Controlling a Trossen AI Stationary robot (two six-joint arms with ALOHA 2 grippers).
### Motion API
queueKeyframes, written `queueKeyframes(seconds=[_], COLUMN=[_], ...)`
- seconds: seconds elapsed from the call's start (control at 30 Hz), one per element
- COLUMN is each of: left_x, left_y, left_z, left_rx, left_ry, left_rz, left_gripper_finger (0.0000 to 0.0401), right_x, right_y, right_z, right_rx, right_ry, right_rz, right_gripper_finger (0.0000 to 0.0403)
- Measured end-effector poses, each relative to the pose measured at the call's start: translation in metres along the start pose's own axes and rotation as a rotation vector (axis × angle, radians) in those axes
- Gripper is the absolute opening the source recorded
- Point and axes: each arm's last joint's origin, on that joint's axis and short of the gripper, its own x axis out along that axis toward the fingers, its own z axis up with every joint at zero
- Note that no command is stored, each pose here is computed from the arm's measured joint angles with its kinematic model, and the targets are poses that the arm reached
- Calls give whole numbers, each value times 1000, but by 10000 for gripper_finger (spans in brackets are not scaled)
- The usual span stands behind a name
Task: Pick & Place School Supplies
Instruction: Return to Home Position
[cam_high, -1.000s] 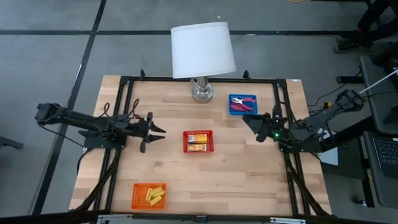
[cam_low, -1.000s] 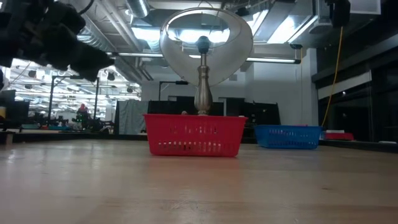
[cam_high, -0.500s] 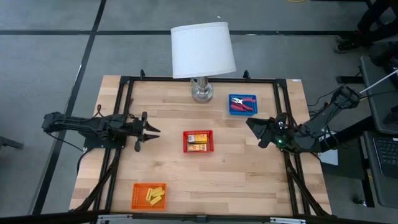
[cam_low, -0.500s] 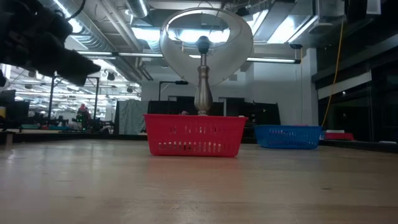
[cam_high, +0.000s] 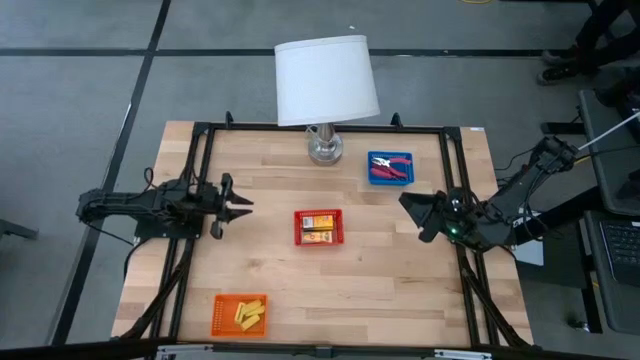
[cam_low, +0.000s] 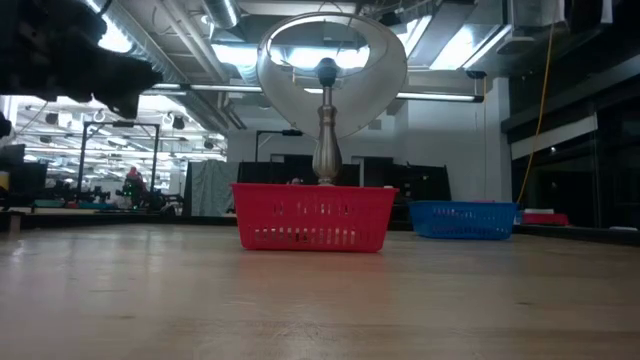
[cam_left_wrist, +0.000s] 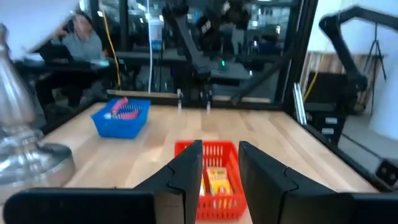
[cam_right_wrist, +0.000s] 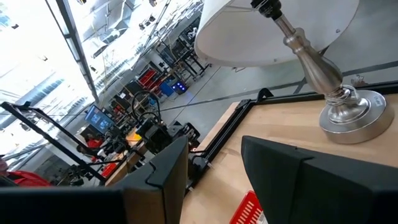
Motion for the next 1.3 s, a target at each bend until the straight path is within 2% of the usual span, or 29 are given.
queueKeyframes(seconds=[0.13, 0.47, 0.63, 0.73, 0.87, 1.07, 1.17, 1.3], left_x=[0, 1, 1, 1, 1, 1, 1, 1], left_y=[2, 3, 3, 3, 3, 3, 3, 3], left_z=[0, -1, -1, 0, 0, 0, 0, 0], left_rx=[9, -38, -37, -37, -37, -37, -37, -37], left_ry=[-5, 11, 6, 4, 4, 4, 4, 4], left_rz=[44, 53, 52, 52, 52, 52, 52, 52], left_gripper_finger=[99, 99, 99, 100, 100, 100, 100, 100], right_x=[-3, -8, -3, 11, 40, 80, 89, 85], right_y=[1, 2, 3, 0, -8, -30, -40, -50], right_z=[-1, -2, -5, -7, -10, 4, 17, 35], right_rx=[-13, -16, -24, -35, -119, -363, -459, -552], right_ry=[-4, 22, 120, 199, 337, 458, 486, 496], right_rz=[-3, 24, 110, 157, 245, 399, 494, 623], right_gripper_finger=[155, 155, 155, 155, 155, 155, 155, 155])
